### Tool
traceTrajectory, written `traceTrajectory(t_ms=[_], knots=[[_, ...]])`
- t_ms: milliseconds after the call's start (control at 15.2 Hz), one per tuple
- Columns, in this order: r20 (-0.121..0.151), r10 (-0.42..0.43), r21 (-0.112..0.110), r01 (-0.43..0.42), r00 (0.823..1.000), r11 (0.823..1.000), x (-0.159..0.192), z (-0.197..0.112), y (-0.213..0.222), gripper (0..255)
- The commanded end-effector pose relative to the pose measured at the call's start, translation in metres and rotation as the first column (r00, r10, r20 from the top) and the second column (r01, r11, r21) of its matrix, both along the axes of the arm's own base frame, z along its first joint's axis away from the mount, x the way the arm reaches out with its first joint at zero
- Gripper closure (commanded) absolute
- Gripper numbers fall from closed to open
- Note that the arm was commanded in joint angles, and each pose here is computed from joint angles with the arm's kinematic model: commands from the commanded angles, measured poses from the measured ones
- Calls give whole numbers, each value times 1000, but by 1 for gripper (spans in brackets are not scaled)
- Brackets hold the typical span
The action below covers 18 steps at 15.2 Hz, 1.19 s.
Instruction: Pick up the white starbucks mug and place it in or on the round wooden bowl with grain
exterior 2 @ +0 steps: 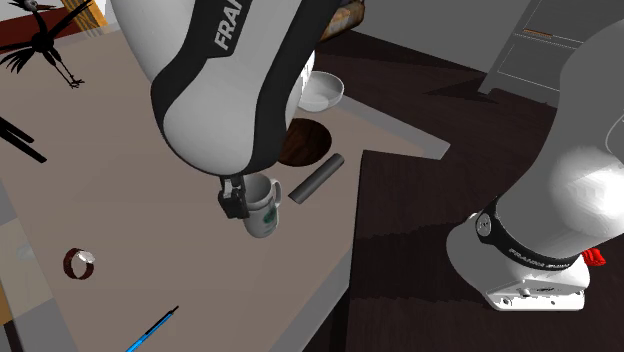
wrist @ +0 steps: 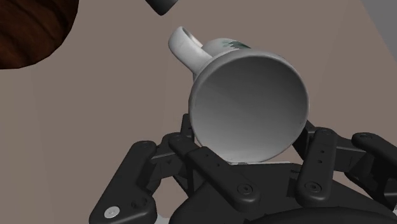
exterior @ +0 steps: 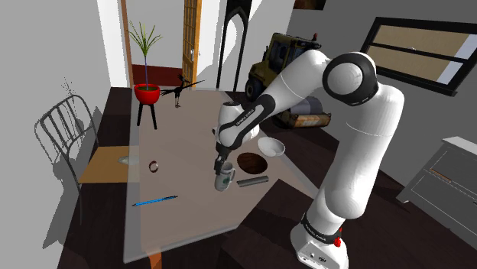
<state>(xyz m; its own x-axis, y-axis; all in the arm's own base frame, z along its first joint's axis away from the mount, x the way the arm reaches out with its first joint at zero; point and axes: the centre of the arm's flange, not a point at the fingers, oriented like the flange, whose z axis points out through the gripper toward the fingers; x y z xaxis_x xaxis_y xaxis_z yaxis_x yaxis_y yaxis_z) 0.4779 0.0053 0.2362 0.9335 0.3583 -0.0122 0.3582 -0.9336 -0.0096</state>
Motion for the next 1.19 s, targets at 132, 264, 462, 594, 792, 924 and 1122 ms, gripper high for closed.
traceTrajectory(t_ms=[132,264,462,594,792,924,1122], knots=[[-1,0,0,0,1000,1000,0,10,0,255],[-1,0,0,0,1000,1000,0,20,0,255],[-1,0,0,0,1000,1000,0,36,0,255],[-1,0,0,0,1000,1000,0,47,0,255],[-1,0,0,0,1000,1000,0,63,0,255],[-1,0,0,0,1000,1000,0,73,0,255],[-1,0,0,0,1000,1000,0,89,0,255]])
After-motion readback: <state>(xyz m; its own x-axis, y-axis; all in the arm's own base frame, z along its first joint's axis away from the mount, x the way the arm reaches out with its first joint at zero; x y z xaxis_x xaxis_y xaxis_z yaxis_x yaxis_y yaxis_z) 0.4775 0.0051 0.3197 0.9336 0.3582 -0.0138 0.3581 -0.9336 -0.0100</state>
